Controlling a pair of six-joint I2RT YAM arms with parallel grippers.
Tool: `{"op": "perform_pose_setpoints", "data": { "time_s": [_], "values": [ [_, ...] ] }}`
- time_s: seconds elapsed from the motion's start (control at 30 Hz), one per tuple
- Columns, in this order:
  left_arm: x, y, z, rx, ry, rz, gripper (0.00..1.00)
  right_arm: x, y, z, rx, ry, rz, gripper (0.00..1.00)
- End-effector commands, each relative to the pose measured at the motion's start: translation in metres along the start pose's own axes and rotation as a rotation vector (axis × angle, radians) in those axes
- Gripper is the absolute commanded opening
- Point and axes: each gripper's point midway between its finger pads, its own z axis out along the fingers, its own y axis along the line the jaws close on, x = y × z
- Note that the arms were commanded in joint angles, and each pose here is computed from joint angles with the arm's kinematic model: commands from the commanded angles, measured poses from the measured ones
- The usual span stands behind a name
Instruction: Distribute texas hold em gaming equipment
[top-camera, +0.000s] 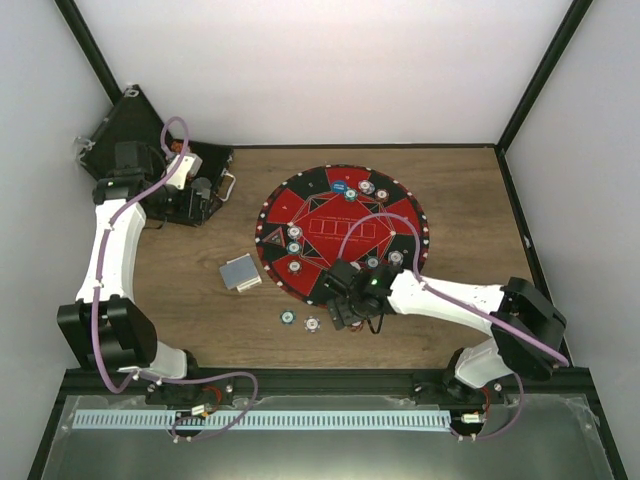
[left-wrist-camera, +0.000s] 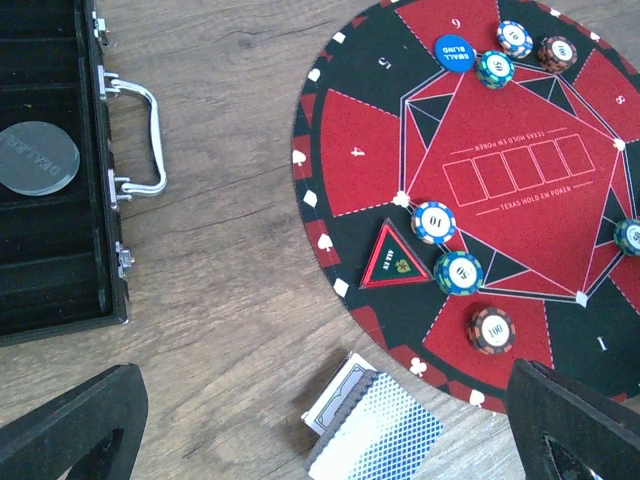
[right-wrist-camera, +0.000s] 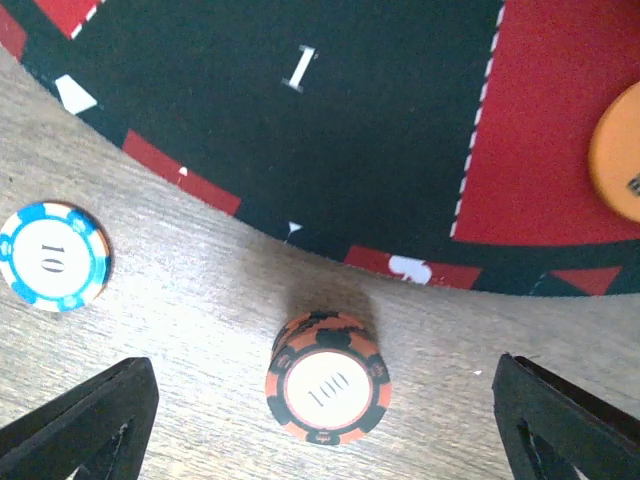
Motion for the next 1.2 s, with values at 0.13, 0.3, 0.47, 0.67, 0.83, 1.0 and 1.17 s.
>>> {"op": "perform_pose_setpoints", "data": {
  "time_s": [0.13,0.3,0.47,0.67,0.83,1.0,1.17],
  "values": [
    [-0.005,-0.005,-0.012,-0.006,-0.023,0.01,1.0,0.022,0.007,0.017,-0.037,0.048,0.017,0.88],
    [-0.005,-0.004,-0.014,-0.014,-0.024,0.014,1.0,0.025,0.008,0.023,-0.044,0.062,0.017,0.8],
    [-0.005,-0.004,-0.014,-0.018,-0.026,0.016,1.0,0.03,0.008,0.029,-0.038,0.077,0.009,0.73],
    [-0.007,-0.003,-0.015,-0.023,-0.029,0.018,1.0,0.035,0.005,0.034,-0.027,0.09,0.011,0.63],
    [-0.006,-0.002,-0.013,-0.022,-0.026,0.016,1.0,0.033,0.004,0.033,-0.022,0.082,0.014,0.52],
    [-0.005,-0.002,-0.013,-0.024,-0.026,0.015,1.0,0.029,0.004,0.029,-0.018,0.072,0.018,0.4],
    [-0.004,-0.002,-0.012,-0.023,-0.023,0.018,1.0,0.022,0.004,0.021,-0.01,0.053,0.016,0.33]
  ]
}}
